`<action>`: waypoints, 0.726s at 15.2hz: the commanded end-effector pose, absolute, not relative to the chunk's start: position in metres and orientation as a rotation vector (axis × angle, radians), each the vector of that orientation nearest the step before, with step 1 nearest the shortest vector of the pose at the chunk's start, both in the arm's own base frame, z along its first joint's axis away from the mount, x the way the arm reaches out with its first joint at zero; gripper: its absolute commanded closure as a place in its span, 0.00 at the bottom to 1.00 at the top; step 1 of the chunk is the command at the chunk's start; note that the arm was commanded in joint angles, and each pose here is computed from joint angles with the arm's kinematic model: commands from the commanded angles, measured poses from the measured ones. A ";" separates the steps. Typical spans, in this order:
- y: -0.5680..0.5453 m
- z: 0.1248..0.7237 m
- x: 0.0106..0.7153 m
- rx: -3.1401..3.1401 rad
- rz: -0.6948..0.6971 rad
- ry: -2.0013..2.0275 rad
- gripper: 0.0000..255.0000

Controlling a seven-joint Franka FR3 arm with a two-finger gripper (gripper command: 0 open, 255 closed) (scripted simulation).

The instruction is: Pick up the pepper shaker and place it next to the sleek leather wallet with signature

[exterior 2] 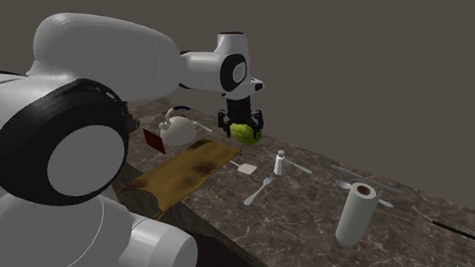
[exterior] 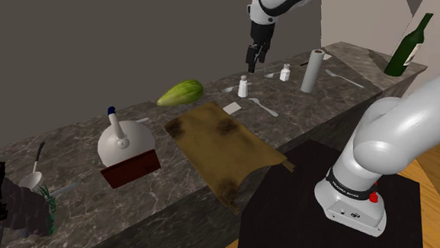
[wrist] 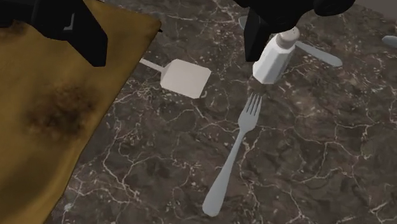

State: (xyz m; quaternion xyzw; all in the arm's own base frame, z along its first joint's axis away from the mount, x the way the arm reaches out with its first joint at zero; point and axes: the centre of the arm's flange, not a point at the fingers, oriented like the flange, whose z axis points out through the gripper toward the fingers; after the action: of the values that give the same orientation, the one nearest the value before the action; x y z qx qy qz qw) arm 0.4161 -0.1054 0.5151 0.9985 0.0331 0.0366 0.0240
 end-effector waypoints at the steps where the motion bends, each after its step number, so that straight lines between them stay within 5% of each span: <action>1: -0.119 0.499 0.433 3.082 0.106 0.132 0.00; 11: -0.194 0.425 0.512 3.047 0.065 0.266 0.00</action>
State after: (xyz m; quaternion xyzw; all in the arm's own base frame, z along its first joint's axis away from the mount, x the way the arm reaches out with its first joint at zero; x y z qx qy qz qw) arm 0.4995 -0.1872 0.4319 0.9956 0.0816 0.0221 0.0395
